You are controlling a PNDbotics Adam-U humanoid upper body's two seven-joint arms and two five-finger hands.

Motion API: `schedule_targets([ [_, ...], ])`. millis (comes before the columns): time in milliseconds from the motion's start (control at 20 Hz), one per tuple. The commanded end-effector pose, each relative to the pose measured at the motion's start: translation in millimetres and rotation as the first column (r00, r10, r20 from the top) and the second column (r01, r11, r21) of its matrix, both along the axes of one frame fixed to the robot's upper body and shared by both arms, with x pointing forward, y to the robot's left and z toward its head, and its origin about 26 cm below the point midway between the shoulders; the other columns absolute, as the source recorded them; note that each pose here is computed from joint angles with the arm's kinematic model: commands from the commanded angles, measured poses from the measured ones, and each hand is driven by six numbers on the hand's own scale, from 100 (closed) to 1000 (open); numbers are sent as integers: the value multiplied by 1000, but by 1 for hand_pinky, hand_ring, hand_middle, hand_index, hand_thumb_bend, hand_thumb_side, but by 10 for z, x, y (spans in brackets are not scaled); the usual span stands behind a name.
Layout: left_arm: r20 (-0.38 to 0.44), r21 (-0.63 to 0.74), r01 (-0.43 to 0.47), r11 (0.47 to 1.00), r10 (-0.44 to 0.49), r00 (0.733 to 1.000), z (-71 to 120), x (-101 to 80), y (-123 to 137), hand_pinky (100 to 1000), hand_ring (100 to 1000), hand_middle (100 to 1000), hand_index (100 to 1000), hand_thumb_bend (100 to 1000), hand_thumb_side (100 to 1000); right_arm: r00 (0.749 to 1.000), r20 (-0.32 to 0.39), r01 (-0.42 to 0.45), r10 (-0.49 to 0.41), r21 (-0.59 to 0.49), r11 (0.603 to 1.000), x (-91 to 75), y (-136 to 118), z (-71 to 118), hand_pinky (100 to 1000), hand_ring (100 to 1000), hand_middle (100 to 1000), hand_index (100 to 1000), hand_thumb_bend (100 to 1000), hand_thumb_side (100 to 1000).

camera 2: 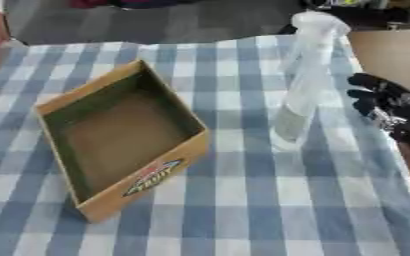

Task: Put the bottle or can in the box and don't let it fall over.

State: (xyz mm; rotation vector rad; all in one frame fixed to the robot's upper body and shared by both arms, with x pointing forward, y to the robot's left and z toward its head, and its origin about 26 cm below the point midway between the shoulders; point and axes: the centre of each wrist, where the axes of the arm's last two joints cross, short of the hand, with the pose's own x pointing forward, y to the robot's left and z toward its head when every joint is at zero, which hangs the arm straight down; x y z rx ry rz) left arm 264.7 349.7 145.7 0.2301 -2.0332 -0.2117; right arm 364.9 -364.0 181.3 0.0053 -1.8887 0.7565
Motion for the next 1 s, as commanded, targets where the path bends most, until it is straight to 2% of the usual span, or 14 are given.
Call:
schedule_targets([
  [50, 22, 26, 8, 1000, -8, 1000, 84, -1, 6, 1000, 592, 897, 972, 100, 751, 999, 32, 16, -15, -18, 1000, -2, -45, 130, 984, 1000, 1000, 1000, 100, 487],
  [350, 22, 28, 9, 1000, -10, 1000, 86, 0, 4, 1000, 592, 898, 972, 100, 751, 999, 46, 22, -22, -13, 1000, 14, -48, 176, 978, 1000, 1000, 1000, 100, 539],
  [700, 19, 28, 9, 1000, -10, 1000, 84, -1, 6, 1000, 592, 898, 971, 100, 750, 994, 112, 1, 0, -5, 1000, 24, -85, 443, 978, 1000, 1000, 1000, 100, 583],
  [1000, 20, 27, 12, 1000, -12, 1000, 86, 2, 3, 1000, 592, 898, 971, 100, 749, 996, 86, -15, 15, -5, 1000, 74, -121, 455, 980, 1000, 1000, 1000, 100, 589],
])
